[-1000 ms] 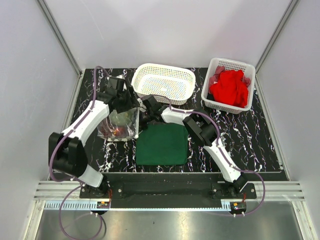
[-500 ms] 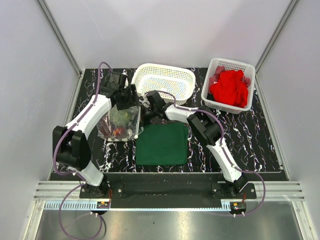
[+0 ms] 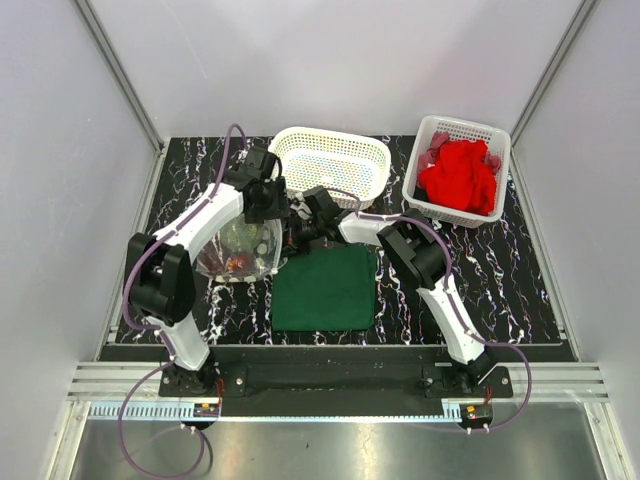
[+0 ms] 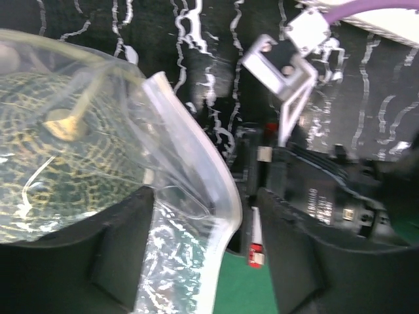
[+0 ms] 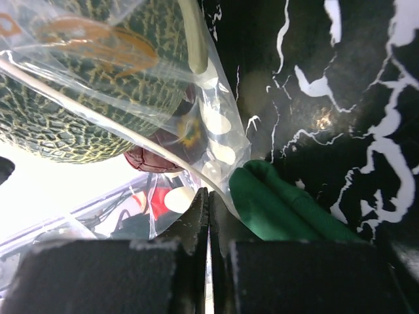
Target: Open the zip-top bag and remove the fake food
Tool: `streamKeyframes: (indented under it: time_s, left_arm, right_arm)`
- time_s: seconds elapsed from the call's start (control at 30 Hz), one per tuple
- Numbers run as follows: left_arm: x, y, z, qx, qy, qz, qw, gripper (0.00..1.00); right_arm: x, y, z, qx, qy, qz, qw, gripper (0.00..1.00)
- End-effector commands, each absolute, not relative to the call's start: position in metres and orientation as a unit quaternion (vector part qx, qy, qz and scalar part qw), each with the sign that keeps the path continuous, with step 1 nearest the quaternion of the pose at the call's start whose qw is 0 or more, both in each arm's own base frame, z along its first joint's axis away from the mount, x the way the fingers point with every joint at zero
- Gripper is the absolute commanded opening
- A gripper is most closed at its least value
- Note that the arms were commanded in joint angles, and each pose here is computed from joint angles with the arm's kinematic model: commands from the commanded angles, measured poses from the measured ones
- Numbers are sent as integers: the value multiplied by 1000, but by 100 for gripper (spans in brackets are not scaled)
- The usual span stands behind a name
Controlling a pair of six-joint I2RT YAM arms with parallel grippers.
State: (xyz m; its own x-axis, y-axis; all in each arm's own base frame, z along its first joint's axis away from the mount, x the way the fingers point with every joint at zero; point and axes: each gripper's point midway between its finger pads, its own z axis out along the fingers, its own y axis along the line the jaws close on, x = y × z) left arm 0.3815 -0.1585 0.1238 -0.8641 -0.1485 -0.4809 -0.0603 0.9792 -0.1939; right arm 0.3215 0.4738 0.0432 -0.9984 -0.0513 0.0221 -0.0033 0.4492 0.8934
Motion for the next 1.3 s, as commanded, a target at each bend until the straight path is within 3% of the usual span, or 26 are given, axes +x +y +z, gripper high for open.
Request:
streamKeyframes:
  time_s: [0.0, 0.07, 0.1, 0.2, 0.37, 0.57, 0.8, 0.87, 1.27]
  left_arm:
    - [398, -145, 140, -37, 956, -40, 287, 50]
    - [398, -142, 141, -35, 957, -30, 286, 32]
    - [398, -141, 143, -31, 957, -29, 287, 18]
    - [396, -141, 154, -23, 955, -33, 295, 1]
    - [385, -143, 181, -12, 951, -55, 303, 0]
    - [381, -162, 231, -40, 935, -150, 318, 0]
    - [384, -136, 265, -111, 911, -166, 361, 0]
    - [382, -130, 260, -122, 911, -168, 356, 0]
    - [363, -154, 253, -111, 885, -291, 346, 0]
  right_arm:
    - [332, 481, 93, 35, -827, -560, -21, 0]
    - [334, 481, 96, 35, -827, -561, -25, 0]
    - [334, 482, 98, 37, -826, -562, -26, 0]
    - [336, 482, 104, 41, -824, -564, -35, 0]
    - [335, 483, 117, 62, -825, -560, -40, 0]
    - [332, 470, 140, 118, -840, -525, -69, 8]
    - [346, 460, 166, 154, -865, -463, -113, 15]
    - [351, 455, 165, 153, -874, -445, -120, 20]
    - [391, 467, 226, 139, -850, -468, -195, 28]
